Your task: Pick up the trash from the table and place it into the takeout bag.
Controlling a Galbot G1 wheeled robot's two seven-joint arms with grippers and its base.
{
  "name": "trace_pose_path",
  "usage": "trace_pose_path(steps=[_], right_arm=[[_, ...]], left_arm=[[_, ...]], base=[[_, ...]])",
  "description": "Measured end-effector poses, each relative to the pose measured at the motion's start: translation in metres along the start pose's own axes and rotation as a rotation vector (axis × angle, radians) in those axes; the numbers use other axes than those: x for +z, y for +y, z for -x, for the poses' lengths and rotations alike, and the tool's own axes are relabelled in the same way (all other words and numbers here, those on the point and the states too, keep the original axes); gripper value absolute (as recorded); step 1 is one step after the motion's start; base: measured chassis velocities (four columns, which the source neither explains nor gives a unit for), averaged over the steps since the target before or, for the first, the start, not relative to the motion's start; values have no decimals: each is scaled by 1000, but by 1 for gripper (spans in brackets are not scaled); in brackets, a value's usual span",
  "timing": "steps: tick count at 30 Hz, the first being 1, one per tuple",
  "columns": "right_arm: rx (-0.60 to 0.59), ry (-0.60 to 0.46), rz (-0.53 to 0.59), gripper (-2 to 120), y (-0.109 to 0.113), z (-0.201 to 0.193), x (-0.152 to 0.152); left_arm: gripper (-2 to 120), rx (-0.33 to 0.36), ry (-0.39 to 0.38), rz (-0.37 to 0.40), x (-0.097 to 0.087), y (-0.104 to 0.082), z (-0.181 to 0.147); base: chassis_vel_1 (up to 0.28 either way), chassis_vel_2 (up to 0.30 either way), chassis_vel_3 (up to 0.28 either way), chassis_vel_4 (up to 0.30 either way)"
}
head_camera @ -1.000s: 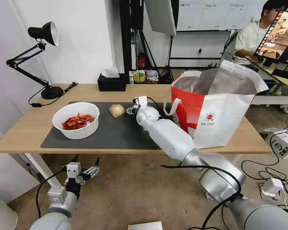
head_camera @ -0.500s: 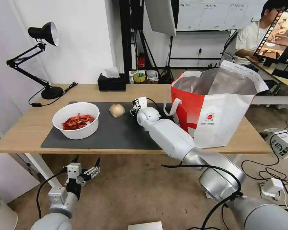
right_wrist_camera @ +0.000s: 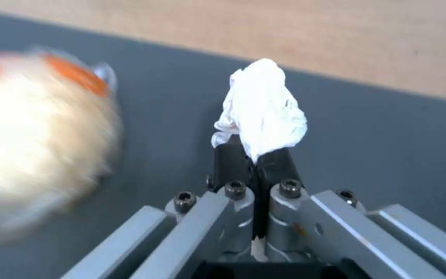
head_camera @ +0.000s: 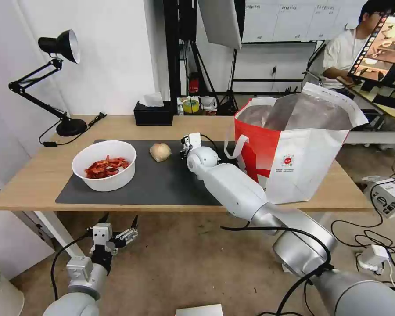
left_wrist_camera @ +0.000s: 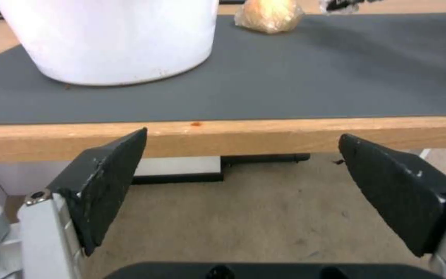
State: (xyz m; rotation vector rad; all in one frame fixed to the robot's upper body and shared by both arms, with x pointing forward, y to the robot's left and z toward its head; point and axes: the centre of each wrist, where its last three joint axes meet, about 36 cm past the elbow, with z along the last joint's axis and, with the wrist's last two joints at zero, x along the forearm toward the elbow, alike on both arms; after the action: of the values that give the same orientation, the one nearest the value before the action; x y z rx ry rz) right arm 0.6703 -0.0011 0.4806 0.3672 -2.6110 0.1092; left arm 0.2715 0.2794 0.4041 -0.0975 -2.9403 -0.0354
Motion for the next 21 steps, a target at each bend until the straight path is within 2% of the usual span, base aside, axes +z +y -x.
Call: trace_pose_path(steps=[9,21], right_arm=[[-22,-75,-3,0,4,-37,-2],[-105,-230,-14,0,-9,-135,26]], left_arm=[[100,-2,-4,-2,-2,-1,-1],[100,-8,2,-3,-2,-6,-10]], base=[[0,0,0,0],[0,0,0,0]])
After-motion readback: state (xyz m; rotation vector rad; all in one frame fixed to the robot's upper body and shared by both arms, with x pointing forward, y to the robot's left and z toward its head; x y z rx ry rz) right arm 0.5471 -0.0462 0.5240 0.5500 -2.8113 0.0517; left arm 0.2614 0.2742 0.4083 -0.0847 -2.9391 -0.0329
